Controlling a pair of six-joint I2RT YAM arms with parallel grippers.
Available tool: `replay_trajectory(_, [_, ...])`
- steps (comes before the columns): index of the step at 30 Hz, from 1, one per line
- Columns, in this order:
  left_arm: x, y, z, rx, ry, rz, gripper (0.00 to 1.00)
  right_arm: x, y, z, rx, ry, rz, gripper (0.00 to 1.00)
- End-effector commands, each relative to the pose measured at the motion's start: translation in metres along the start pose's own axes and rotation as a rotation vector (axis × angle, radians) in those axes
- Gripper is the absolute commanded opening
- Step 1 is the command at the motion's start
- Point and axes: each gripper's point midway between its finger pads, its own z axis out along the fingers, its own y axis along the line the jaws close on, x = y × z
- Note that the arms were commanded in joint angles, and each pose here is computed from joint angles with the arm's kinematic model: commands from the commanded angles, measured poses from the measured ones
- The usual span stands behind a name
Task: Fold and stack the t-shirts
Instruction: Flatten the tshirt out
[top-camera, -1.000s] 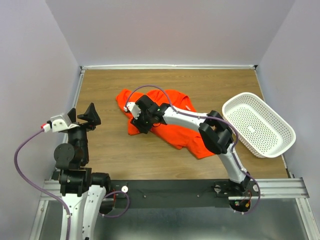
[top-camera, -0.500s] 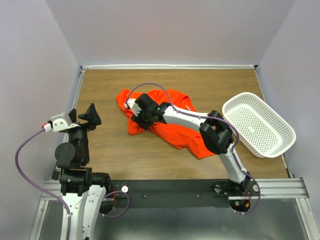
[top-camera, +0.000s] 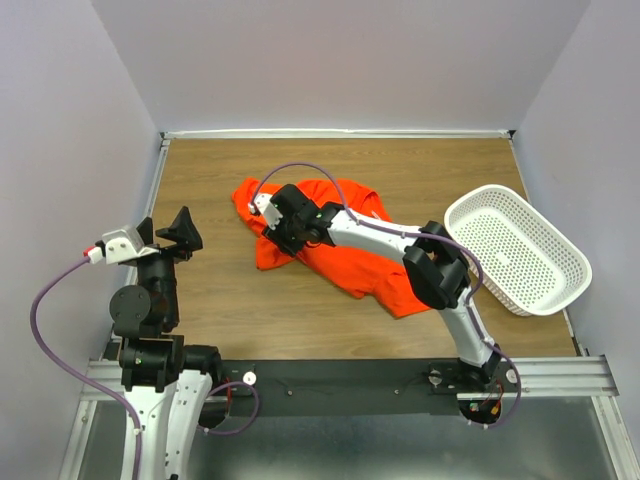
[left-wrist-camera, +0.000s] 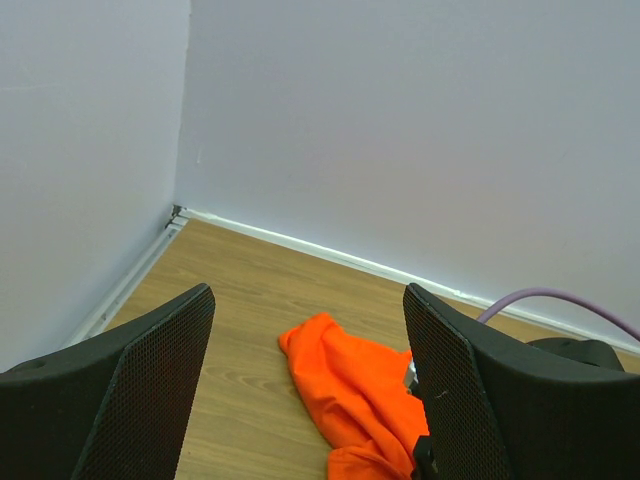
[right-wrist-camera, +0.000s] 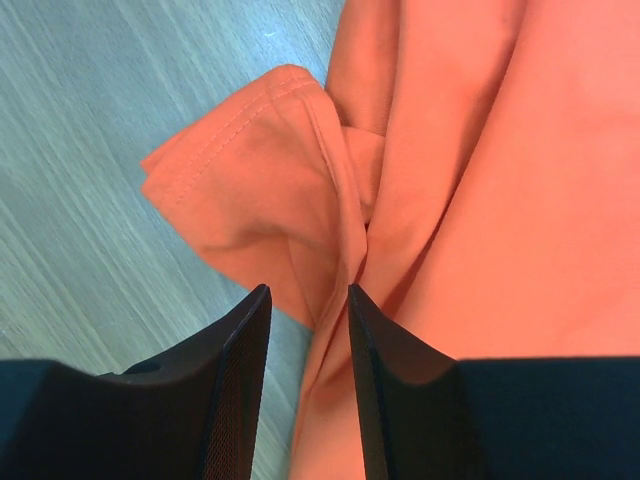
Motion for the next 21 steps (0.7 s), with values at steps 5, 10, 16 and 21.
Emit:
replay_trajectory(5, [0.002,0.0,0.0,-0.001,-0.002,-0.011,0.84,-0.014,-0.004,-0.006,0.023,-0.031,0.0,0.44])
replay_trajectory(10, [0.0,0.0,0.0,0.0,-0.005,-0.013,0.84,-0.009,-0.01,0.003,0.055,-0.013,0.0,0.44])
replay_trajectory(16, [0.001,0.0,0.0,0.004,-0.005,-0.01,0.84,-0.002,-0.012,0.015,0.063,0.009,-0.001,0.39])
replay_trajectory(21, [0.0,-0.001,0.0,0.008,-0.006,-0.012,0.85,0.009,-0.012,0.024,0.059,0.037,-0.001,0.32])
